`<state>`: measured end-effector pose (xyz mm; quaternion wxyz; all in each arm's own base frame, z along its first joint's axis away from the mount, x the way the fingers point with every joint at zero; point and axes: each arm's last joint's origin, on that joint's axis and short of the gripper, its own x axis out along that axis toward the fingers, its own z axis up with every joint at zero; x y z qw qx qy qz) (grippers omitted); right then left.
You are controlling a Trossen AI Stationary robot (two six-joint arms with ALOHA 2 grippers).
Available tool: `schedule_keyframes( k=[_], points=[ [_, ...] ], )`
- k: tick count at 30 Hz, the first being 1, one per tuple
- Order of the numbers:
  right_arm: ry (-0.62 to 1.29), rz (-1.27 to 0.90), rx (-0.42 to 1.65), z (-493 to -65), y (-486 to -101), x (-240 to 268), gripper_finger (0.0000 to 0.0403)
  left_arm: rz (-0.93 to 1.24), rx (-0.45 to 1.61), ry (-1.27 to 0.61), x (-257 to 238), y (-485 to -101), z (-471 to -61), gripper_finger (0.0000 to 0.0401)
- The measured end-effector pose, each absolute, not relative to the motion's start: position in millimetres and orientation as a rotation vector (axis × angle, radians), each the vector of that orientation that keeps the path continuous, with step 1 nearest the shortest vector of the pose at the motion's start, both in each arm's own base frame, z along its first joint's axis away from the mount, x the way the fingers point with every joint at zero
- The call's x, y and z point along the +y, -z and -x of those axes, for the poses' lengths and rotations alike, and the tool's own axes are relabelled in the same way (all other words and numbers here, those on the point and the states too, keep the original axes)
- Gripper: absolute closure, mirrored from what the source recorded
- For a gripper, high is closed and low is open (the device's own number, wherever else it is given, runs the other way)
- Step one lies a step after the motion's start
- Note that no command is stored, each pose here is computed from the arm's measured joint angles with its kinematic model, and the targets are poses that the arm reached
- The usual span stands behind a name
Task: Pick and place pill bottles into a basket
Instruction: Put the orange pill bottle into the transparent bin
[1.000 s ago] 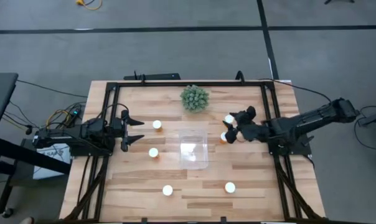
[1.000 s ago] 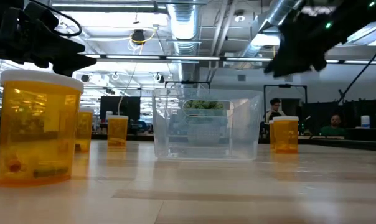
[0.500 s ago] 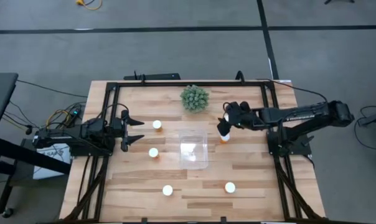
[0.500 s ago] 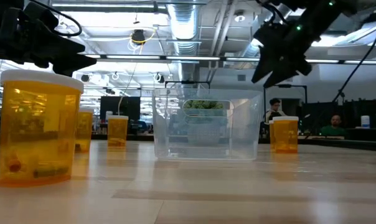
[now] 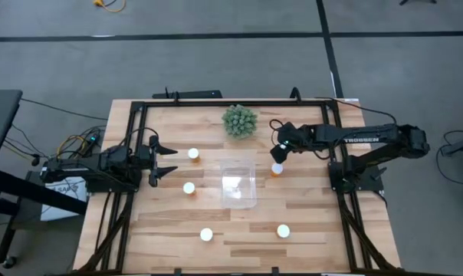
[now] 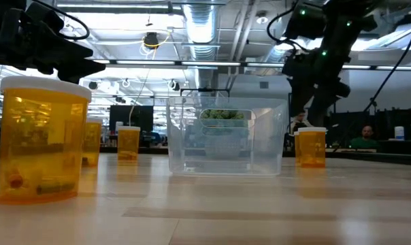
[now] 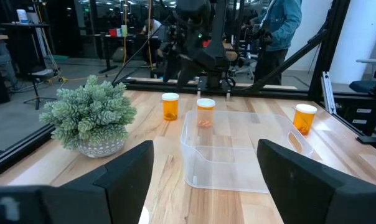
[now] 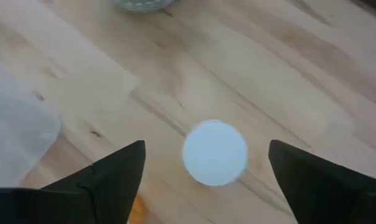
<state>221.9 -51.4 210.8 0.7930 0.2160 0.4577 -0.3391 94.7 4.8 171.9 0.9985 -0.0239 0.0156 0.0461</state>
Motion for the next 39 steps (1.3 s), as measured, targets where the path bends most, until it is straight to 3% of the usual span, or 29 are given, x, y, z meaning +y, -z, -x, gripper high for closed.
schedule_keyframes(
  k=[8,24,39],
  points=[
    [0.728,-0.445,1.066,-230,-195,-53,0.0037,0.048,0.031,-0.092,5,-172,-95,0.0124],
    [0.748,-0.425,1.144,-238,-173,-65,0.0041,0.048,0.031,-0.091,5,-172,-95,0.0124],
    [0.714,-0.466,1.149,-238,-173,-66,0.0144,0.048,0.031,-0.091,5,-172,-95,0.0124]
  ],
)
